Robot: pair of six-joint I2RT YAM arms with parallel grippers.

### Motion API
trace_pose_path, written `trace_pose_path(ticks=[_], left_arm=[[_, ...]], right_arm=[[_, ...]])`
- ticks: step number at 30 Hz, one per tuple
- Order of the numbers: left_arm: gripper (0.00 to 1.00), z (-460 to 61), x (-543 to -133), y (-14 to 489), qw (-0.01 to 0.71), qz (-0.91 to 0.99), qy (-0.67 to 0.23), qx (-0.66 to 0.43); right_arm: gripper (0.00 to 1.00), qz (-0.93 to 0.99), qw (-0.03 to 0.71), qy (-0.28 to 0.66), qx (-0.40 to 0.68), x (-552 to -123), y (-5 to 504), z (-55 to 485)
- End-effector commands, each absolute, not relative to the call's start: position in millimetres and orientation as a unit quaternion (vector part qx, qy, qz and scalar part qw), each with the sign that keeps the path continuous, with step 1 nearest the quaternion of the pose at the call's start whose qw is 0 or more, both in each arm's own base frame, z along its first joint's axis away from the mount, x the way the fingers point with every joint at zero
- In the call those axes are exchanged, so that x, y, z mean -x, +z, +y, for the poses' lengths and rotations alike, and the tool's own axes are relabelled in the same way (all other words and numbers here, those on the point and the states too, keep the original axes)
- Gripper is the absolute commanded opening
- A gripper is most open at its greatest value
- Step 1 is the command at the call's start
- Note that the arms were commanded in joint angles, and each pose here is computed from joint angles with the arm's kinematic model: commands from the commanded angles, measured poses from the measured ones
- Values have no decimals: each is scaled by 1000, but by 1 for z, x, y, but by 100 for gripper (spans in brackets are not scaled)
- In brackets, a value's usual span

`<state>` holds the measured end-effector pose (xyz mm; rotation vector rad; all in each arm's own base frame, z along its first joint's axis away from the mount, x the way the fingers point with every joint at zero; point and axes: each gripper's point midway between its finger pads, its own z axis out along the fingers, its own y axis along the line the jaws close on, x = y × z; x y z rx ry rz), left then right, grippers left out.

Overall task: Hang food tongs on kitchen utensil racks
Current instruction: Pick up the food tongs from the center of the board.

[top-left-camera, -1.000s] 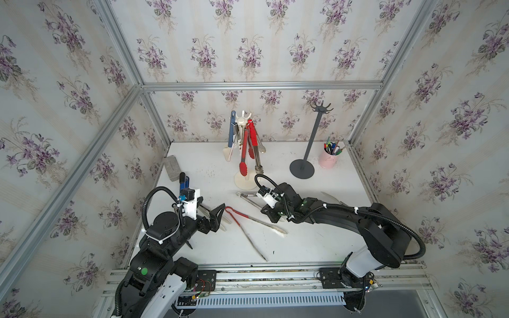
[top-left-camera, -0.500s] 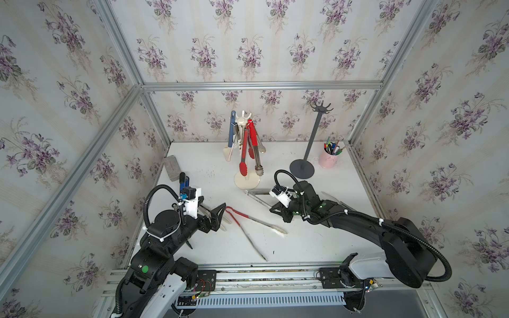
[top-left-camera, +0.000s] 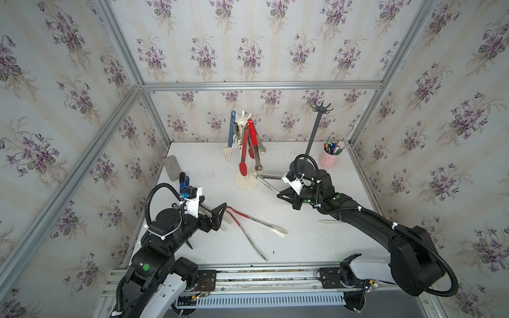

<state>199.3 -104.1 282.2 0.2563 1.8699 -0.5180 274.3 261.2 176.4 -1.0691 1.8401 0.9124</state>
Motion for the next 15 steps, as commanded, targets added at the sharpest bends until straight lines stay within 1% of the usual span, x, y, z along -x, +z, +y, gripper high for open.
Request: trace_pose_path(ticks=[1,15], left_arm=[[99,-106,-201,292,570,783,-223,-113],[99,-108,-201,295,572,780,-227,-118]], right_arm=[[0,689,433,371,448,-276,200,266],[0,637,490,395,445,-309,260,264]])
